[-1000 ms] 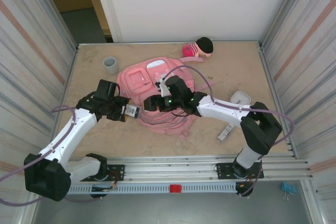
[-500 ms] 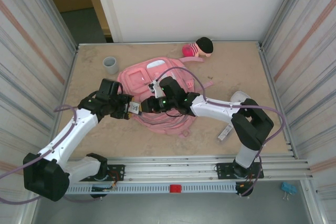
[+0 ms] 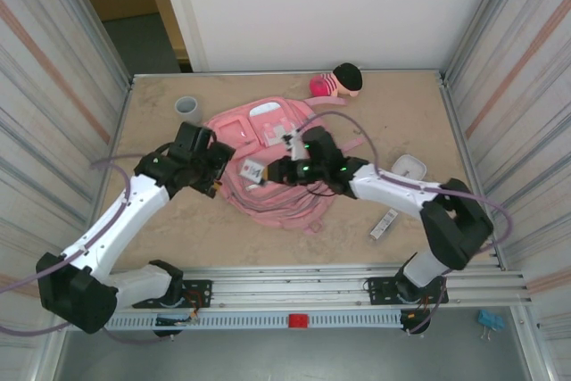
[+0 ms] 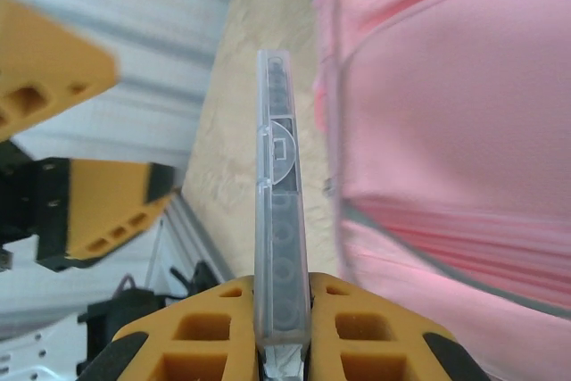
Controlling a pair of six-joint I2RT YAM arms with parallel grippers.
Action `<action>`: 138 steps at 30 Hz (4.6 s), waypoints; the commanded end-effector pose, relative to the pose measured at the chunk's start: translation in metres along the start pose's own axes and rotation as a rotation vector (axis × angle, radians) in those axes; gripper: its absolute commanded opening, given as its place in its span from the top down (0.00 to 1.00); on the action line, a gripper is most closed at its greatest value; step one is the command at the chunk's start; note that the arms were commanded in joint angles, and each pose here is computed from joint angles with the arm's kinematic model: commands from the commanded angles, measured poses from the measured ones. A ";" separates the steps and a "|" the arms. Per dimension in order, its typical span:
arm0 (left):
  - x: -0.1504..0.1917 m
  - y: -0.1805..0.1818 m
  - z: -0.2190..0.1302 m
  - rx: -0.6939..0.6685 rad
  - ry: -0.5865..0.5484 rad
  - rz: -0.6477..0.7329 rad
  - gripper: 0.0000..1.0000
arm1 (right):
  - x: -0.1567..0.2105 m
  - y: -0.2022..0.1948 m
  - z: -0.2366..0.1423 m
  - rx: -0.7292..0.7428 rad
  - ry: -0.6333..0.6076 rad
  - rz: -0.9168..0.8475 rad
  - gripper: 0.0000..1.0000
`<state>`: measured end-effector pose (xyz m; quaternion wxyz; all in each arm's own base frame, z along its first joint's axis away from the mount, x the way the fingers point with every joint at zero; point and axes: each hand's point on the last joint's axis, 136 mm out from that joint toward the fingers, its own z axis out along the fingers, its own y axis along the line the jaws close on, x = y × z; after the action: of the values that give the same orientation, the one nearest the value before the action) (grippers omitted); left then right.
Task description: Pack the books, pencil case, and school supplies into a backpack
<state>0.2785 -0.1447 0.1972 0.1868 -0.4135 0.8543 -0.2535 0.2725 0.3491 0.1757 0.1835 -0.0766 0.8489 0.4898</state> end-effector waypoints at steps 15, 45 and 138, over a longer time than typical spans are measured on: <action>0.086 -0.068 0.058 0.121 -0.105 1.722 0.17 | -0.045 -0.104 -0.183 0.122 -0.304 0.262 0.88; 0.115 -0.104 0.061 0.277 -0.118 1.914 0.82 | -0.017 -0.130 -0.202 0.203 -0.345 0.341 0.89; 0.044 0.026 0.043 0.309 0.119 0.813 0.27 | 0.028 -0.022 -0.053 0.422 0.248 -0.767 0.29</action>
<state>0.2670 -0.1837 0.1423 0.3010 0.0803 0.9144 -0.2584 0.2475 0.2864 0.1727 0.2637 -0.2972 0.8877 0.2327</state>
